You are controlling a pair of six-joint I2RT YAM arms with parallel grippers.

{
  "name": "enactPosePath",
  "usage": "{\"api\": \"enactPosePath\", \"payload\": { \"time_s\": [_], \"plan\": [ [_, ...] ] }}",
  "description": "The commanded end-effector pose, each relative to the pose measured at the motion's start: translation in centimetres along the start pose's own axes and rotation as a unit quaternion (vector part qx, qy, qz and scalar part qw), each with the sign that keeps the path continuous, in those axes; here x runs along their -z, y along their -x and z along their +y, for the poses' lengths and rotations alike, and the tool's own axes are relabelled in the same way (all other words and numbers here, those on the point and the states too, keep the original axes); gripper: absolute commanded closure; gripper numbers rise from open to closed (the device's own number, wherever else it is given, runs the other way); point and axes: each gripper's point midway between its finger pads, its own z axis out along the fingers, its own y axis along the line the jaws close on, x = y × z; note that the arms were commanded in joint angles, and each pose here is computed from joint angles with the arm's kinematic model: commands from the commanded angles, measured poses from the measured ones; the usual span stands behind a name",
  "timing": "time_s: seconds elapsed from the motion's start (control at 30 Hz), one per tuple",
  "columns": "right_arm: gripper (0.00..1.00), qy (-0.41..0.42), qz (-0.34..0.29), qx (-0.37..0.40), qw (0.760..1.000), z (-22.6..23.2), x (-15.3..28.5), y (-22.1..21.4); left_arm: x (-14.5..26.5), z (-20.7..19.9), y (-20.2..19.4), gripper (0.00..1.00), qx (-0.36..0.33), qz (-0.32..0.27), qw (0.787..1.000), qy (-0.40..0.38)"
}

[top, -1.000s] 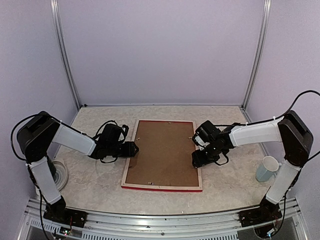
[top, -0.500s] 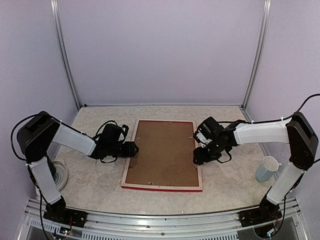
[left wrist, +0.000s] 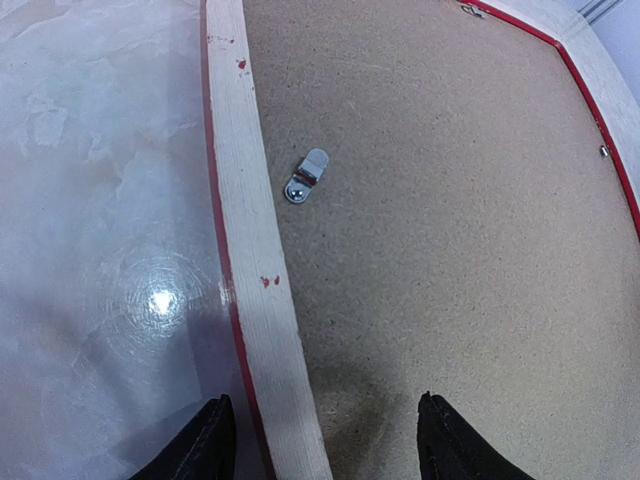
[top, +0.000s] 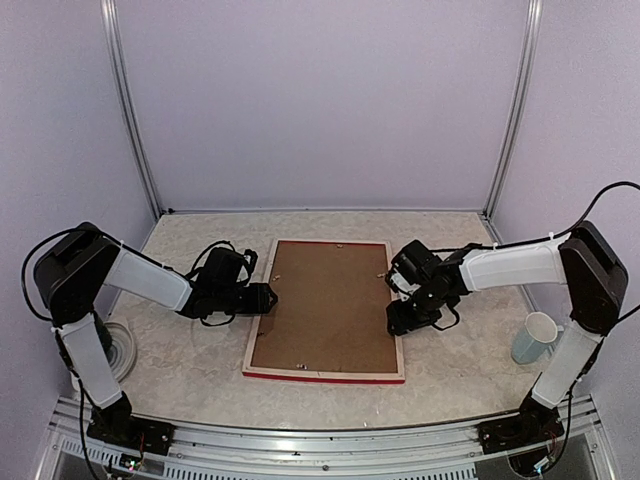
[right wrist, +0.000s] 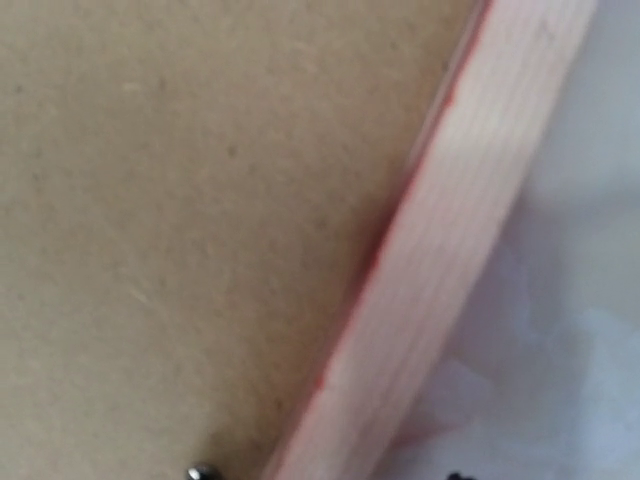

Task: Put the photo into the frame
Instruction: Press the fastener onto the backboard.

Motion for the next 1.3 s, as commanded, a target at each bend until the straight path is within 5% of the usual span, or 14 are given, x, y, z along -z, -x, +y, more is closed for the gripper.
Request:
{"api": "enactPosePath", "payload": {
  "time_s": [0.0,0.63,1.27],
  "plan": [
    [0.48,-0.015,0.028,0.008,0.999,-0.3,-1.4,-1.5,-0.6,0.6,-2.4,0.39,0.003,0.045,0.999,0.002],
    [0.58,-0.072,0.069,0.051,0.994,-1.2,-1.3,-3.5,-0.6,0.6,-2.3,0.39,0.003,0.045,0.999,0.004],
    [0.5,-0.031,0.016,0.044,0.998,1.1,1.8,0.4,-0.5,0.6,-2.3,0.39,0.002,0.045,0.999,0.003]
  ]
}}
